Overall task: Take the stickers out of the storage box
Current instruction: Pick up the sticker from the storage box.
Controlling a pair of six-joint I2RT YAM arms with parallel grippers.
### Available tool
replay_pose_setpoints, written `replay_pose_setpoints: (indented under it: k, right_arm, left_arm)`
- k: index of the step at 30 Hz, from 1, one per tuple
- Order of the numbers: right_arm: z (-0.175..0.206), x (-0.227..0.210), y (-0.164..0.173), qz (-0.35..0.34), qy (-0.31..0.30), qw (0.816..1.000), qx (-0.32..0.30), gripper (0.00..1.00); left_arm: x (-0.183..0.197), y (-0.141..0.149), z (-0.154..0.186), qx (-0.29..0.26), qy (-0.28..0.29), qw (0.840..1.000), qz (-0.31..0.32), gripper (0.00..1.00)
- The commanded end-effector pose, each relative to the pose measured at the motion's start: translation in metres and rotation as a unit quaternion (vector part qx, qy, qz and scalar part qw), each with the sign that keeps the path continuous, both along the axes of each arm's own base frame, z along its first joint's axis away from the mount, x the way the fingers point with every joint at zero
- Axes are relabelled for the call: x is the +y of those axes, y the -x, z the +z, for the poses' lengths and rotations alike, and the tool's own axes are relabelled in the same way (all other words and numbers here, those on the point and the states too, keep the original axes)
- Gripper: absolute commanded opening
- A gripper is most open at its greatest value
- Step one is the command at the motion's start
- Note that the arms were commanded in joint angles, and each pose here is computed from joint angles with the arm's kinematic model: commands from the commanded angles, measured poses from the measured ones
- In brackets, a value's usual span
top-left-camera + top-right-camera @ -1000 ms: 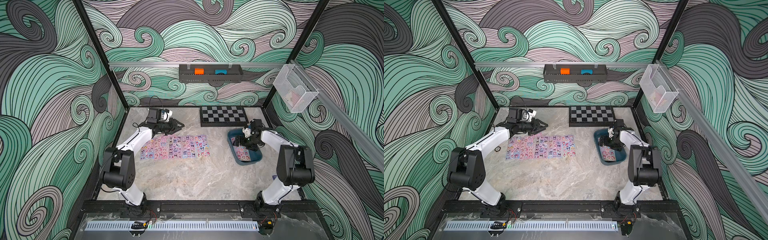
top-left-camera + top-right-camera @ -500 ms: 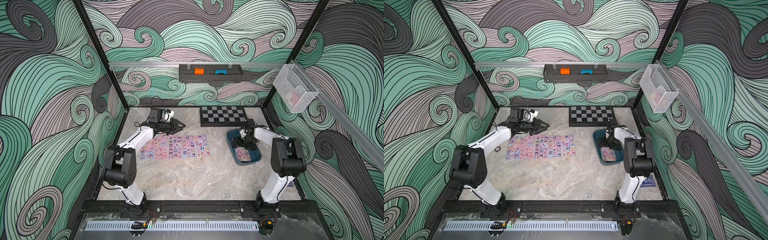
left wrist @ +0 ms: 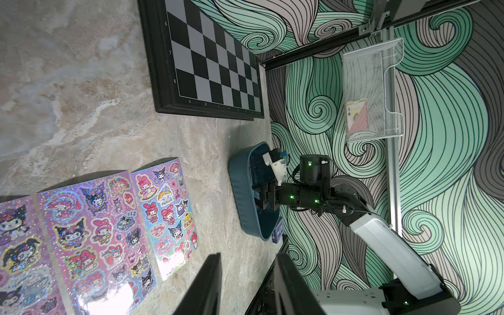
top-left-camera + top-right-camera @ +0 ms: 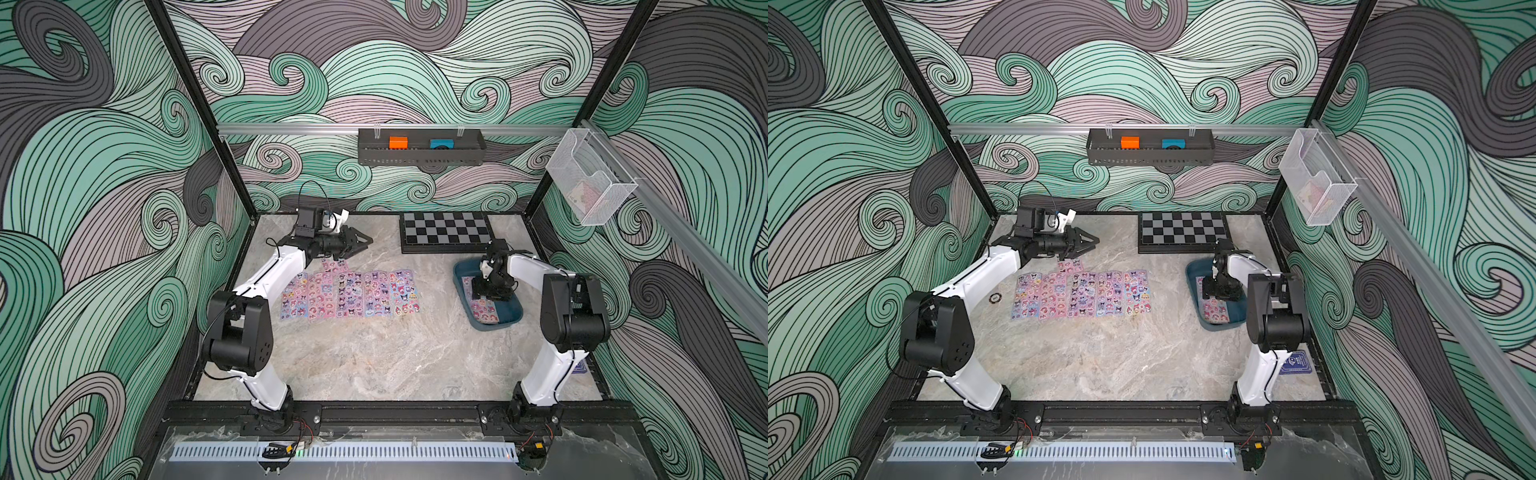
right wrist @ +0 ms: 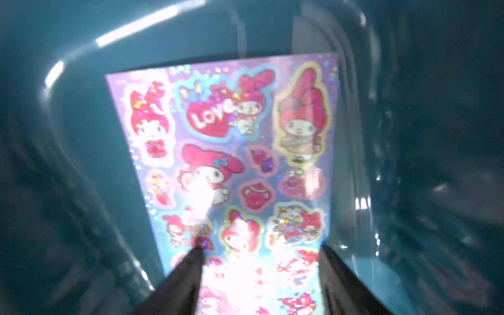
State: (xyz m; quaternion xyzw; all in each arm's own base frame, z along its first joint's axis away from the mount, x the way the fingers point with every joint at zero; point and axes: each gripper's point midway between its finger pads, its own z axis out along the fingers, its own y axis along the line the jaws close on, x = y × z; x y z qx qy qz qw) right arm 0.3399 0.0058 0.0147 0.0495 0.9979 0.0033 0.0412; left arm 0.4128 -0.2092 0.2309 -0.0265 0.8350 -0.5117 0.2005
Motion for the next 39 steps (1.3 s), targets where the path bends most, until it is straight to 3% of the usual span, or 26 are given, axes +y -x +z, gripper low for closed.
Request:
replay_pose_setpoints:
  k: [1,4,7,11,19,23,30,39]
  right_arm:
    - [0.005,0.003,0.015,-0.006,-0.008,1.0,0.01,0.53]
    - [0.011,0.003,0.016,-0.007,-0.01,1.0,0.003,0.5]
    - [0.018,0.003,0.017,-0.006,-0.008,1.0,-0.007,0.8]
    - [0.02,0.011,0.019,0.006,-0.005,1.0,-0.008,0.97]
    - [-0.018,0.021,0.027,0.035,0.025,0.997,0.062,0.99]
    - [-0.026,0.016,0.028,0.025,0.029,0.996,0.075,0.93]
    - [-0.007,0.011,0.017,-0.001,-0.014,0.999,0.036,0.59]
    - [0.042,0.016,0.015,-0.012,-0.048,0.998,-0.037,0.51]
  left_arm:
    - [0.005,0.006,0.028,-0.021,0.014,1.0,-0.007,0.37]
    - [0.01,0.008,0.033,-0.025,0.015,1.0,-0.003,0.37]
    - [0.012,0.008,0.034,-0.027,0.013,1.0,0.001,0.37]
    - [0.012,0.005,0.035,-0.028,0.017,0.999,0.005,0.37]
    - [0.016,0.012,0.04,-0.034,0.007,0.999,0.014,0.37]
    - [0.016,0.014,0.039,-0.031,0.006,0.999,0.013,0.37]
    - [0.016,0.012,0.035,-0.025,0.003,1.0,0.011,0.37]
    - [0.012,0.015,0.036,-0.025,0.006,1.0,0.011,0.37]
